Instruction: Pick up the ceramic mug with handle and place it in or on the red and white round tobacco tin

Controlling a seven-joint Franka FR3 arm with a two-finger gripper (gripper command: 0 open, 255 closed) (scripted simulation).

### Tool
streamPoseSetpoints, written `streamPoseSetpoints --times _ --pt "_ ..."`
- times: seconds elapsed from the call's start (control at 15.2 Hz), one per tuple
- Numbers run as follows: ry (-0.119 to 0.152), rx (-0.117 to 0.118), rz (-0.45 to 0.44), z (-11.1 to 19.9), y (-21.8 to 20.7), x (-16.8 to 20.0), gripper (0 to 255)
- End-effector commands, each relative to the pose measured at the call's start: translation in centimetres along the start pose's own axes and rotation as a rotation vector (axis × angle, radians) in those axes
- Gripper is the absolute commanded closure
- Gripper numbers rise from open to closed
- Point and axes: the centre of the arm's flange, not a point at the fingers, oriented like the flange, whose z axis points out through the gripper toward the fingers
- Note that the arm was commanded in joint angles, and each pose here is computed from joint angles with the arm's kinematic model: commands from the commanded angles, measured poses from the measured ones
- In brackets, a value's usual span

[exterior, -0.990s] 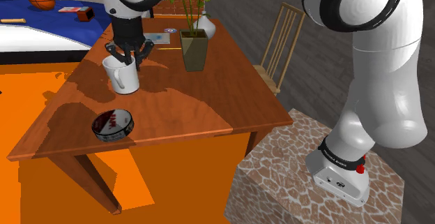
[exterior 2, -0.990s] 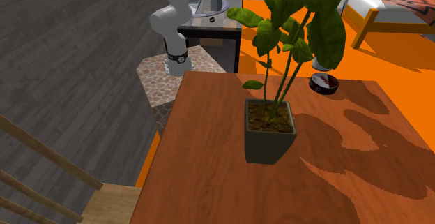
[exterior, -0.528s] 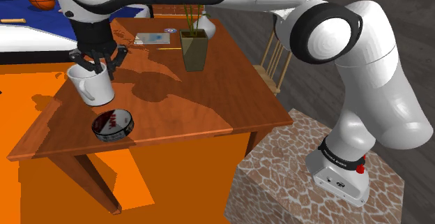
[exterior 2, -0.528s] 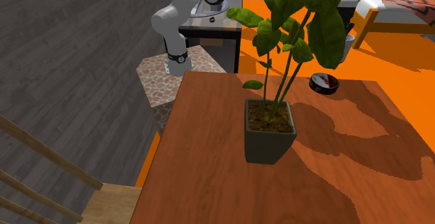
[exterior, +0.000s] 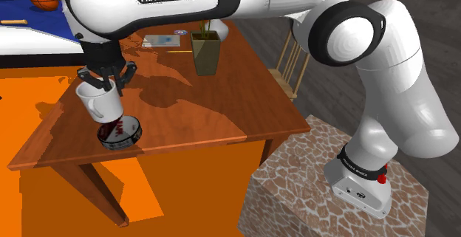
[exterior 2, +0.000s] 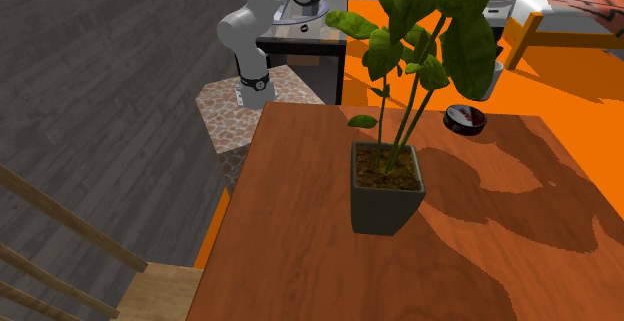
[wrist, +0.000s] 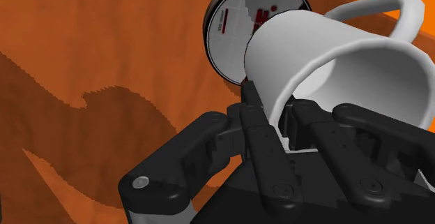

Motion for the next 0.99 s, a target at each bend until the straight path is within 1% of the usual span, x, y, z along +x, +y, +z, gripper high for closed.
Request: streamPoseSetpoints --times 0.0,0.53,0.92 --pt "0.001 0.001 0.0 0.9 0.1 -0.1 255" --pt "0.001 0.001 0.0 5.4 0.4 -0.6 255" --pt "0.001 0.001 0.0 5.4 0.4 -0.6 255"
